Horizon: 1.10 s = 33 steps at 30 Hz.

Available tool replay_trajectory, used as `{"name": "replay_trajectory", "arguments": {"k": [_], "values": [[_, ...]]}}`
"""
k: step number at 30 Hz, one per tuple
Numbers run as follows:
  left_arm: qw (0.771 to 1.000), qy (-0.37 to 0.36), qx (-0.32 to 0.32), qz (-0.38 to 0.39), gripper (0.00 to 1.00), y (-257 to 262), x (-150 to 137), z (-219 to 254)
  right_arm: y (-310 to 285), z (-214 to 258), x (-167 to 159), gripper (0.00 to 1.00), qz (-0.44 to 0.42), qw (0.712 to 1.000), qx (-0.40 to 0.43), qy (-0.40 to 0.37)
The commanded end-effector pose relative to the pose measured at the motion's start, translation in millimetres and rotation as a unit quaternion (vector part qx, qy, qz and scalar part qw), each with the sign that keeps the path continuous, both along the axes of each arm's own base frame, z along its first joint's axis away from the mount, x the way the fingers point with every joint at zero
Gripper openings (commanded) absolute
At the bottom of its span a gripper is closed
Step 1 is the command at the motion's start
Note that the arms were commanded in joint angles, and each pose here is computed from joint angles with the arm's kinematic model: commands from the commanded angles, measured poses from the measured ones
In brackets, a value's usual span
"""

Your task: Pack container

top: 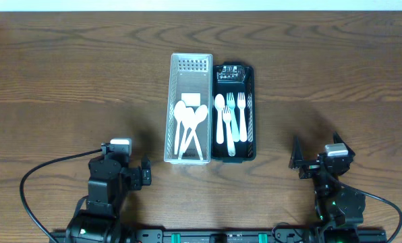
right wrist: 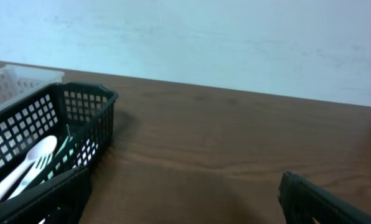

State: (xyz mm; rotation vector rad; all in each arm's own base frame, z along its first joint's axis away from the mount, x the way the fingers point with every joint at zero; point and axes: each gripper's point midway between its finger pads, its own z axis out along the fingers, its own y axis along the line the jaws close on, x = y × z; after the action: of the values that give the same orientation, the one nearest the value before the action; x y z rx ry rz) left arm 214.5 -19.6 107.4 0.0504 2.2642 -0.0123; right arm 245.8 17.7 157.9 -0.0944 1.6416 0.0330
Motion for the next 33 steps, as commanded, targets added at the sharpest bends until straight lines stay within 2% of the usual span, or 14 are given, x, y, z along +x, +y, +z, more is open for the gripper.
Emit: {"name": "replay_trajectory", "arguments": {"k": [1,29,33], "values": [[1.0,-0.005,0.005,-0.009,0.98,-1.6,0.7,3.7,1.8,-0.9,-0.3,0.99,0.003,1.0,-0.004,-0.001],[1.0,-0.006,0.005,-0.009,0.98,-1.5,0.6,4.1,1.8,-1.2,-0.3,0.99,0.003,1.0,-0.005,0.0],[1.0,-0.001,0.006,0.024,0.98,13.6,-5.9,2.4,1.8,-1.2,-0.3,0.99,0.003,1.0,-0.005,0.0]]}}
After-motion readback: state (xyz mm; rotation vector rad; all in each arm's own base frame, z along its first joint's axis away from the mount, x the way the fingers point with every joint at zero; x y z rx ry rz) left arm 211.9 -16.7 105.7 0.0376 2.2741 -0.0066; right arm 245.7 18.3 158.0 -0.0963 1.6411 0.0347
